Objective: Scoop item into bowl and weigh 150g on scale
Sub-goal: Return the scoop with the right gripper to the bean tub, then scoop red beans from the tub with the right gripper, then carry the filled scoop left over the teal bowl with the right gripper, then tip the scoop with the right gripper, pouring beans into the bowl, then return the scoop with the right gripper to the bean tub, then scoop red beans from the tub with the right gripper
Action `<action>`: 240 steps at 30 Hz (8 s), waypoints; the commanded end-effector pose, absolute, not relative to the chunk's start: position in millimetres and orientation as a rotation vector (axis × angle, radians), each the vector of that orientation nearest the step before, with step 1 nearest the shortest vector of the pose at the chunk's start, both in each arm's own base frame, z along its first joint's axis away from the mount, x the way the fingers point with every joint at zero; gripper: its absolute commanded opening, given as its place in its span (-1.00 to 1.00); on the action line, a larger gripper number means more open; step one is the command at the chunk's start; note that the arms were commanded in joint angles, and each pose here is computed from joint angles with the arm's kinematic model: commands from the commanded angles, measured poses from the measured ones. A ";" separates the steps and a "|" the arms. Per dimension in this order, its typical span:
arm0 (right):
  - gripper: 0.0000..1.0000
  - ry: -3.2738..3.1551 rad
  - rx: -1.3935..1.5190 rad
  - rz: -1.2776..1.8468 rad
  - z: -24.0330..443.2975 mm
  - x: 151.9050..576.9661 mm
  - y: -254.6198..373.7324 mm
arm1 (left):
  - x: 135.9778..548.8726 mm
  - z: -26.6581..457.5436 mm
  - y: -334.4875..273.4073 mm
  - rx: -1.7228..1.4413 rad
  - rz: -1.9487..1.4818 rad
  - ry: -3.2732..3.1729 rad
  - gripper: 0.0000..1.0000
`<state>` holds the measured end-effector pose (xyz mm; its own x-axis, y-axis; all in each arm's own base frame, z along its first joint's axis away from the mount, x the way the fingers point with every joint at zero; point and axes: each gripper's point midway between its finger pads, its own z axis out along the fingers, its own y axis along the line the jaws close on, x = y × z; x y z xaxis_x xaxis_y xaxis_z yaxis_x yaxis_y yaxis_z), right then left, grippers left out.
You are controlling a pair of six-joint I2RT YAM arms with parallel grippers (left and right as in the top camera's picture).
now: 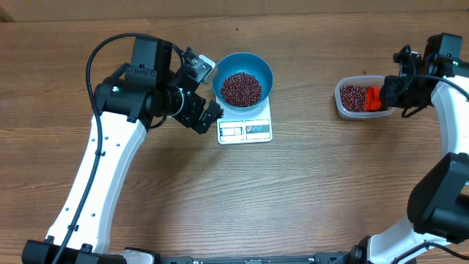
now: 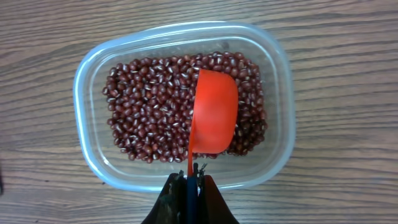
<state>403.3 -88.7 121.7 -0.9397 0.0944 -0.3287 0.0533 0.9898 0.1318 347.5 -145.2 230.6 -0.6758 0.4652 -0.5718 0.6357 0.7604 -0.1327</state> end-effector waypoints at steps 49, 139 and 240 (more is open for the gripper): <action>-0.93 2.446 0.364 1.020 155.4 385.1 -95.1 | 344.6 236.3 -141.8 0.844 -0.418 2.414 0.99; -0.93 2.306 -0.766 -0.013 234.7 442.4 224.4 | 344.6 236.3 -142.0 0.844 -0.418 2.414 0.99; -0.93 2.740 0.155 0.692 122.2 408.3 -35.4 | 344.6 236.0 -142.0 0.845 -0.418 2.415 0.99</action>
